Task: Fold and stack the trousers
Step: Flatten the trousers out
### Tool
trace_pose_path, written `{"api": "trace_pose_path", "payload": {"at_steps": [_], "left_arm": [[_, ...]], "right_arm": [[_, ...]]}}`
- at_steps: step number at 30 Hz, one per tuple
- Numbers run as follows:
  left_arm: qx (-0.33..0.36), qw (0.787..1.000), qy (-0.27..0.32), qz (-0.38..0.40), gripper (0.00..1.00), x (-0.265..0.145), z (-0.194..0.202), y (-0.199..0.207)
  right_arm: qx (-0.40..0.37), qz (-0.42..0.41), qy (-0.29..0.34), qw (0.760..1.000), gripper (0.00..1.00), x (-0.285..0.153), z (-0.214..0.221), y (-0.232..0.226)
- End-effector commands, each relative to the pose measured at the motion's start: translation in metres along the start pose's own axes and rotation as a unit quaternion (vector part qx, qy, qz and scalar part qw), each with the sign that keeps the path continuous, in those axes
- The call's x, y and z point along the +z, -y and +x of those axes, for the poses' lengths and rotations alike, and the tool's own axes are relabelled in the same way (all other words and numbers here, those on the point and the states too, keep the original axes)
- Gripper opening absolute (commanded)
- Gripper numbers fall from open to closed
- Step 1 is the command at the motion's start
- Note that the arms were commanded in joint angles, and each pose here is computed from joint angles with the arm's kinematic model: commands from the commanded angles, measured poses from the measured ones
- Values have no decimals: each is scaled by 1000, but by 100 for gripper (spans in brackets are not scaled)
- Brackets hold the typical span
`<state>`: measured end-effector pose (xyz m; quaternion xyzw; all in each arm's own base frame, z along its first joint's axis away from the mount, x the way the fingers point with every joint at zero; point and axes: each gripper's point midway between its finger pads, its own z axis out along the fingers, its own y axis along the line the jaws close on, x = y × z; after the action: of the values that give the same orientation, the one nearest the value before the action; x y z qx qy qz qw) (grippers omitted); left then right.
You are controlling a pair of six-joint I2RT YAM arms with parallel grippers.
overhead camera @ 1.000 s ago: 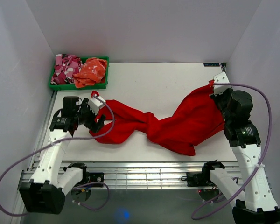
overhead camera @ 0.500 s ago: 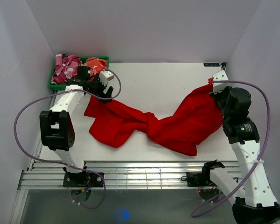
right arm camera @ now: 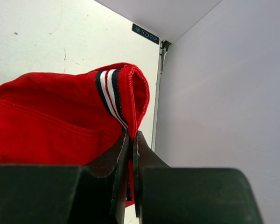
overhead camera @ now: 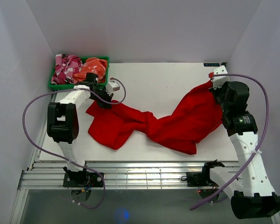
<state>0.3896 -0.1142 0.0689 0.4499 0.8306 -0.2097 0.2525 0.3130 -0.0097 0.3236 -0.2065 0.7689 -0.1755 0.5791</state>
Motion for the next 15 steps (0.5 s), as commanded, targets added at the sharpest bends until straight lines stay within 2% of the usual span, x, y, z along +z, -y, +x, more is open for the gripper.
{"api": "trace_pose_path", "payload": {"at_steps": [1,4,5,6,8,9,11,12,15], "left_arm": [[8,992,64,-105,0,-44,-45,-35],[36,971,153,-181,0,-113,-88,-40],[43,969,156,-189,0,-120,-84,-34],[74,960,173,-209,0,-146,-93,-17],[123,958,156,-207,0,-152,-77,4],[114,971,120,-174,0,-133,-42,24],[129,972,87,-175,0,-133,-10,46],[125,981,41,-141,0,-110,33,64],[147,979,-25,-135,0,-93,92,83]], "right_arm": [[27,38,50,998,8,-3,-33,28],[42,41,18,998,8,5,-15,42],[46,37,20,998,8,6,-16,46],[55,47,-5,997,8,9,0,58],[65,43,-15,997,8,11,7,68],[71,47,-34,996,8,15,22,78],[79,32,-51,995,8,17,36,81],[83,35,-67,994,8,19,48,88],[90,14,-95,991,8,23,73,88]]}}
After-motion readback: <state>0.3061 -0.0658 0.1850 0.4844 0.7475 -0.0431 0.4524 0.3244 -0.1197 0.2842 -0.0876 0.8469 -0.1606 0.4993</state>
